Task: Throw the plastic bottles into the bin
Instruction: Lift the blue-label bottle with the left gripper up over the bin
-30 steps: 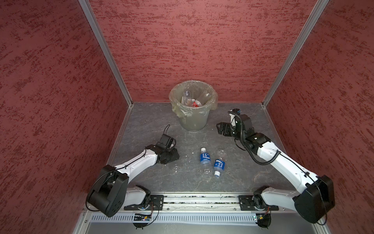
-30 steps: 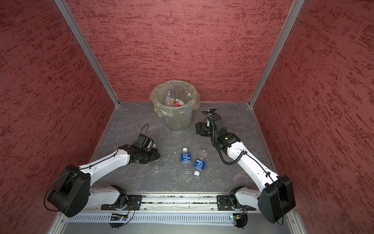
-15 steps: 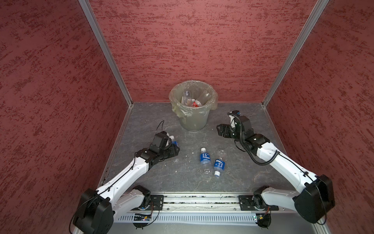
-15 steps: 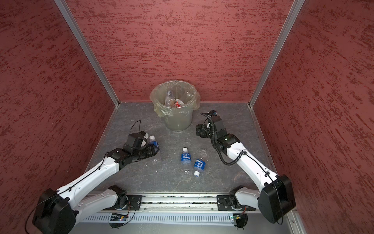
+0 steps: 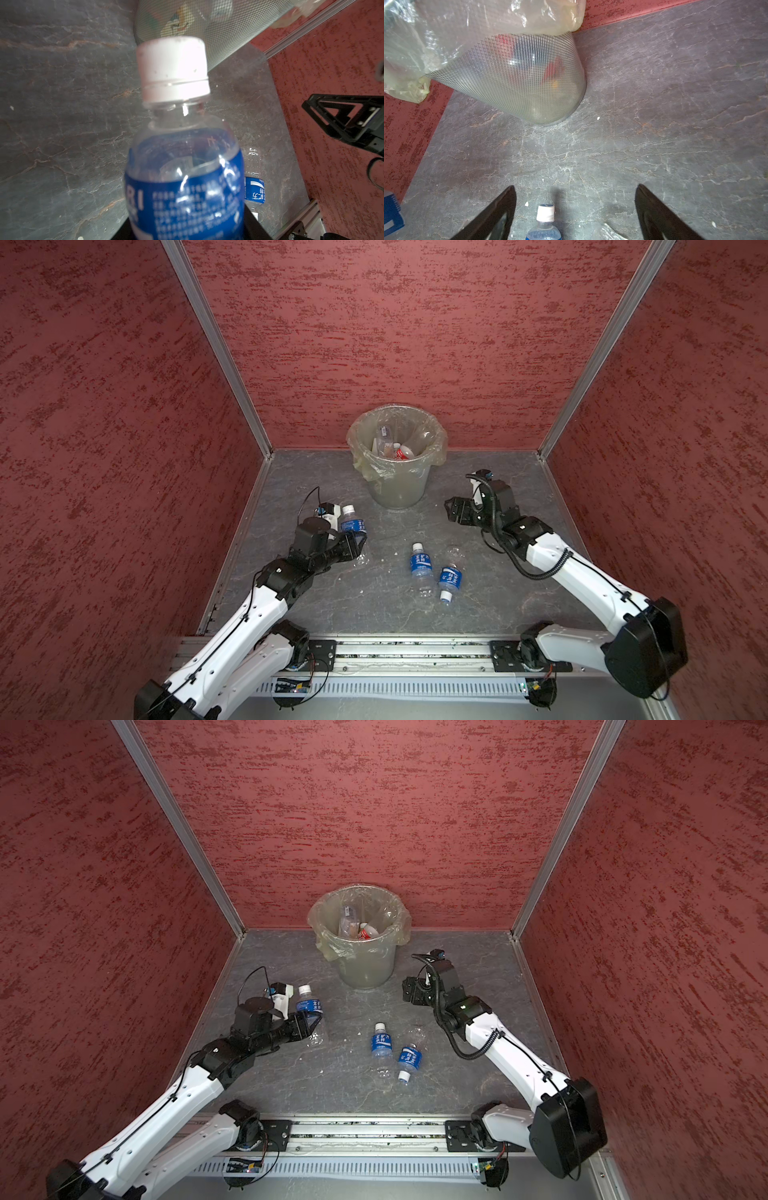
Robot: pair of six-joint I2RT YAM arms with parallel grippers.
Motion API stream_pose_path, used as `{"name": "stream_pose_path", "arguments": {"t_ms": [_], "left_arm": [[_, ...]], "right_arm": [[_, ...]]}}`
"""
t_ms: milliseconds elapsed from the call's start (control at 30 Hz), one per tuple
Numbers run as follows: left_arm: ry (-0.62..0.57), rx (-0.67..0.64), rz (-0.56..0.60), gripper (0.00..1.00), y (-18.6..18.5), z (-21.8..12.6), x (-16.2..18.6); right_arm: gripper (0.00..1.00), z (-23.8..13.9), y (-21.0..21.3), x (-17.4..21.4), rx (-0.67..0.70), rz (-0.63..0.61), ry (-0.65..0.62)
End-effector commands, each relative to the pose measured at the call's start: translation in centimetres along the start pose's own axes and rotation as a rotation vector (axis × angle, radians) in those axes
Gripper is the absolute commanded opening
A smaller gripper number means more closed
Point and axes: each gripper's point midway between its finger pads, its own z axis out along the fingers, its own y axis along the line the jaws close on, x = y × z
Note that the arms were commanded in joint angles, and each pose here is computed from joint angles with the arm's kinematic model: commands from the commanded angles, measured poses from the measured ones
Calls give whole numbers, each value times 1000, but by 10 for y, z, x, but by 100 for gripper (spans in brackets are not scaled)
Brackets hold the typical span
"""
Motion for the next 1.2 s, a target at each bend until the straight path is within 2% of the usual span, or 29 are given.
{"name": "stream_pose_path", "arguments": {"t_ms": [0,767,1167], "left_arm": [[-68,49,53,50,-15,-11,-16],[-281,181,194,51,-84,-77,-92],[-383,279,274,51,-140,-71,-158]], "right_arm": [[90,0,-5,-1,18,15,-12],[91,0,-10,7,27,27,-2],[91,-4,-8,3,23,22,-13]]}}
